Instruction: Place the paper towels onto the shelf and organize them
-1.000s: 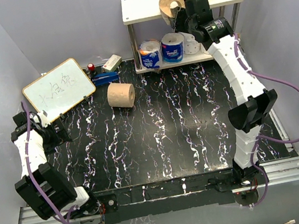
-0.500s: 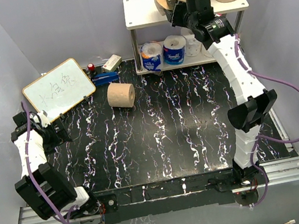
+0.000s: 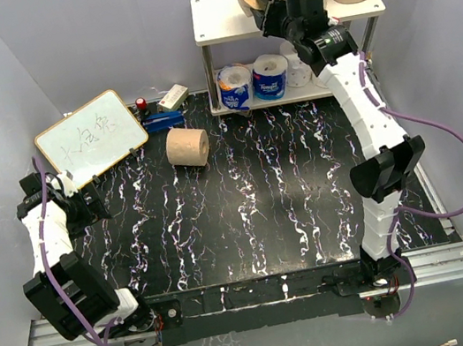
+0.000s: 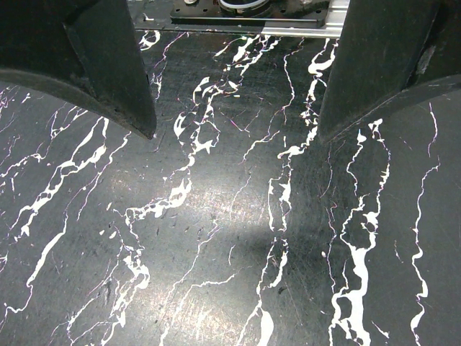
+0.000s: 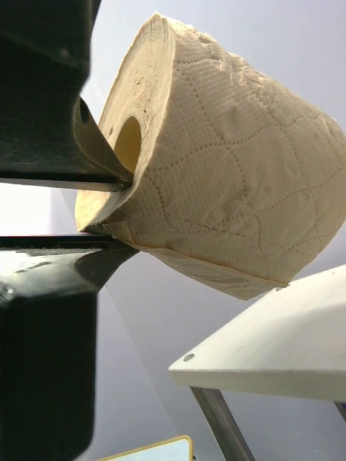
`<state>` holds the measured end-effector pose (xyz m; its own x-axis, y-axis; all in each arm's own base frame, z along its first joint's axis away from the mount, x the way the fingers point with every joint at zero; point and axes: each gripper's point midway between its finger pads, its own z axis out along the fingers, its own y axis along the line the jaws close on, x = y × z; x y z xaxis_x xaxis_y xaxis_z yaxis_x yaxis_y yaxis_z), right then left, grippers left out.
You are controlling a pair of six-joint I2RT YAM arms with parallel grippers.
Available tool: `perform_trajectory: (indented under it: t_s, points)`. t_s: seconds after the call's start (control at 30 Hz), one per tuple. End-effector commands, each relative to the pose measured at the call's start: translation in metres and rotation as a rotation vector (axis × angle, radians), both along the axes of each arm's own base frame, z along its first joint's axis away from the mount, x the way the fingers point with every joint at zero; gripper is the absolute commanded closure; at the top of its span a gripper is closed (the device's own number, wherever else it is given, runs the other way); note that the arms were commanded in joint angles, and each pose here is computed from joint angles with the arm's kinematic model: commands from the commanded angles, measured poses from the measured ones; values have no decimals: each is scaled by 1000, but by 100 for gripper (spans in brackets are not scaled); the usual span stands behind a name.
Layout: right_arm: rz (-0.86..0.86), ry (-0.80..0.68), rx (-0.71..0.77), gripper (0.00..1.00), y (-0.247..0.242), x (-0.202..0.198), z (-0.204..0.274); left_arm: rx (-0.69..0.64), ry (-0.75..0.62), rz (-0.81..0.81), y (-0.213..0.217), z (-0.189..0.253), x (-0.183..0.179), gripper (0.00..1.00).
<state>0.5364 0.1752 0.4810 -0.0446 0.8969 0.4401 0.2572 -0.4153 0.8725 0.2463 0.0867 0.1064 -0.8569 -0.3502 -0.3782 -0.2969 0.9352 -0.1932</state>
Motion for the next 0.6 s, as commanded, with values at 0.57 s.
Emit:
perform_trajectory:
  t_s: [0.57]
  points:
    - [-57,-57,24,98,-17,-22,30,2,-15,-3,-1,6,-3,7]
